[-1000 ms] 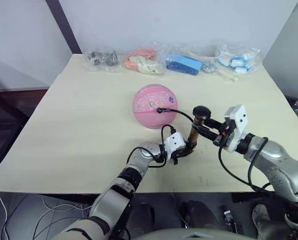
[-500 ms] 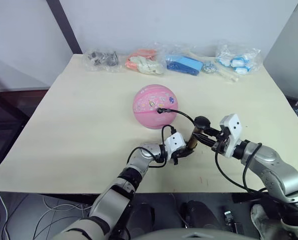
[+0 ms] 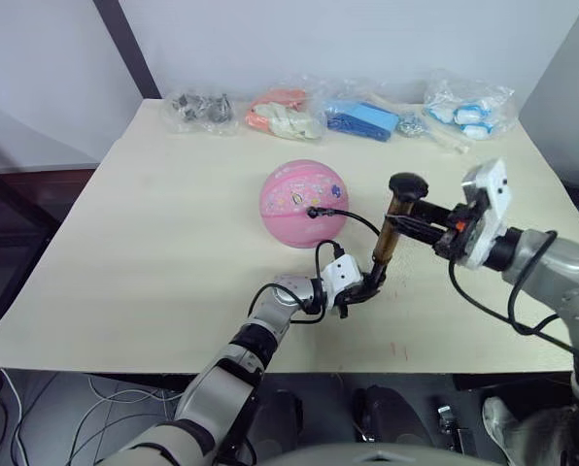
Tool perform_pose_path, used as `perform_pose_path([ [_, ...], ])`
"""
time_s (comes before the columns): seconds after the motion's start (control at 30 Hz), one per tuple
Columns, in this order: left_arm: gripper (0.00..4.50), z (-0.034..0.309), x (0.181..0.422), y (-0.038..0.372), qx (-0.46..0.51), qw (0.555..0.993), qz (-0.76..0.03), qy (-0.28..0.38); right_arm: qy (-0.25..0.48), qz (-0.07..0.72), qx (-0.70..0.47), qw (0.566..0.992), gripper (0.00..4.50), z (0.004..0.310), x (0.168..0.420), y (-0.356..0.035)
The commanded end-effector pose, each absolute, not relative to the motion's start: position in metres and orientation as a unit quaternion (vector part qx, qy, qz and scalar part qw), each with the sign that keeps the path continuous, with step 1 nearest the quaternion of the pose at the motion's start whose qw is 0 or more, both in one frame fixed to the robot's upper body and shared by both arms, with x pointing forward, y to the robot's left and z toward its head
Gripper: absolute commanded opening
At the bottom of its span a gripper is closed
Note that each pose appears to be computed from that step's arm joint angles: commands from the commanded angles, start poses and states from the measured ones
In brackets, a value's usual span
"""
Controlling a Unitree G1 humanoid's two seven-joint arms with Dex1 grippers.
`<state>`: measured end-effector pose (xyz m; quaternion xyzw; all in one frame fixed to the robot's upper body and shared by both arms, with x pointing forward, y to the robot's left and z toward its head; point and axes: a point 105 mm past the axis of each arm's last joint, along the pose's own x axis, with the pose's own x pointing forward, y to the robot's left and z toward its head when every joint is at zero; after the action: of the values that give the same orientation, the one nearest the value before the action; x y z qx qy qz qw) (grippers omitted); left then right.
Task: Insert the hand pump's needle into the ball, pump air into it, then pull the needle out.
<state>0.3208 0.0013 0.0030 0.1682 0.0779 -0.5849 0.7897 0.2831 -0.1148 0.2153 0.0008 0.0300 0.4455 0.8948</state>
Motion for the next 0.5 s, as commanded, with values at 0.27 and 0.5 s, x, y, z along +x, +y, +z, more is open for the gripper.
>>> perform_pose_path([
  [0.27,1.12,-0.058,0.296,0.037,0.178,0.776,-0.567,0.212,-0.065,0.446,-0.023,0.892,1.06,0.285,0.268,-0.126],
  [0.5,1.12,-0.059,0.296,0.038,0.178,0.775,-0.567,0.214,-0.048,0.444,-0.023,0.895,1.06,0.275,0.269,-0.123],
])
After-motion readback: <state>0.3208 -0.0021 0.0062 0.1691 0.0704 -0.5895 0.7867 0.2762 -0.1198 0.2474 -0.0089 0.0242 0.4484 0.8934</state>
